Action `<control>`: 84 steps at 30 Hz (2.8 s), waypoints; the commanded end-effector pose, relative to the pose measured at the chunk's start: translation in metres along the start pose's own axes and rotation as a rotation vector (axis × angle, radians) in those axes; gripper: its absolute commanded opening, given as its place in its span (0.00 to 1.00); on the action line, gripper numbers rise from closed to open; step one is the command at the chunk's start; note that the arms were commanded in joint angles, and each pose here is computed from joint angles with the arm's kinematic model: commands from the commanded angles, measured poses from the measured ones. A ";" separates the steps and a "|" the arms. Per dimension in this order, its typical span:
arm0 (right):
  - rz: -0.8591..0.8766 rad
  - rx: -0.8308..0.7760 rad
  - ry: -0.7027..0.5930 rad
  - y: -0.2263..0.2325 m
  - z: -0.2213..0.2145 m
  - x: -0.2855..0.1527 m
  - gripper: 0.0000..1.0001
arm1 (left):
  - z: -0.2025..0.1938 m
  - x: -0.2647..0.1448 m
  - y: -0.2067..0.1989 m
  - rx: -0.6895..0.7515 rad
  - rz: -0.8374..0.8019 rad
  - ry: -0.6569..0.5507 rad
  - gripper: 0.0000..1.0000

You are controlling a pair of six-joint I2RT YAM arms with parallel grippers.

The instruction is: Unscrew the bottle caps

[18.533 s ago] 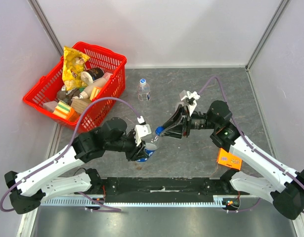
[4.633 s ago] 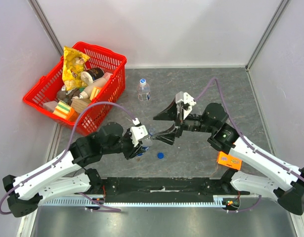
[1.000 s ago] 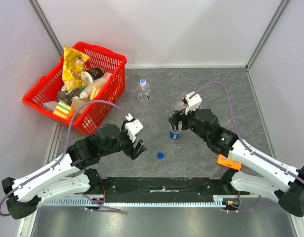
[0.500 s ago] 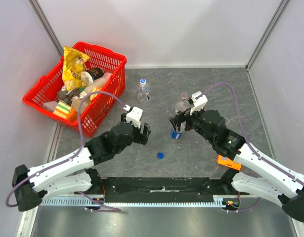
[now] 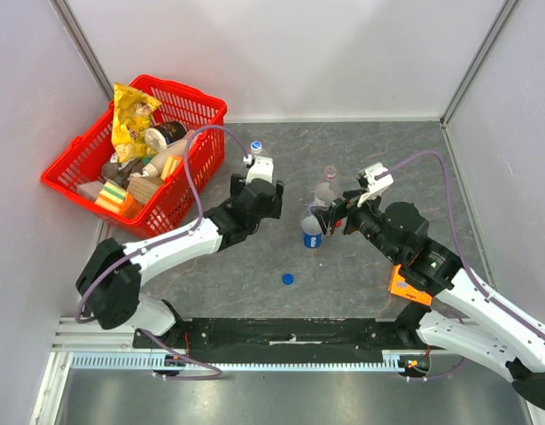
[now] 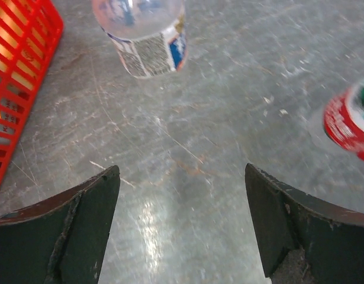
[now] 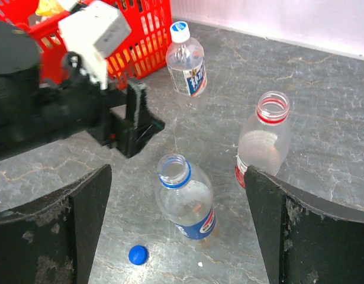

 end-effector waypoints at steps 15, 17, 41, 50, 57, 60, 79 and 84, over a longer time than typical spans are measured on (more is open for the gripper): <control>-0.045 -0.035 -0.034 -0.005 0.015 -0.004 0.98 | 0.023 0.123 0.006 -0.097 0.129 -0.052 0.90; -0.050 -0.039 -0.033 -0.006 0.015 -0.003 0.98 | 0.022 0.129 0.010 -0.118 0.123 -0.054 0.89; -0.097 -0.088 0.017 -0.011 0.005 0.009 0.98 | 0.021 0.187 0.014 -0.091 0.130 -0.066 0.67; -0.081 -0.075 -0.020 -0.009 0.019 0.005 0.98 | 0.052 0.153 0.015 -0.038 0.003 -0.096 0.60; -0.026 -0.057 -0.049 -0.002 0.035 0.006 0.98 | 0.094 0.078 0.025 0.008 -0.111 -0.091 0.58; 0.003 -0.046 -0.062 0.001 0.042 0.006 0.98 | 0.098 0.047 0.027 0.028 -0.197 -0.044 0.58; 0.365 0.006 -0.063 0.039 0.062 0.011 0.98 | 0.017 -0.082 0.034 0.091 -0.862 0.469 0.54; 0.411 0.027 -0.060 0.043 0.059 0.014 0.98 | 0.007 -0.105 0.033 0.127 -1.083 0.406 0.54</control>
Point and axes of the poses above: each gripper's point midway between its finger pads, its own x axis out along the fingers, its own y axis along the line the jaws close on, z = x × y, the point moved 9 cm from there along -x, back along the fingers, and after that the axes turned 5 degrees about -x, right-handed, at the moved point
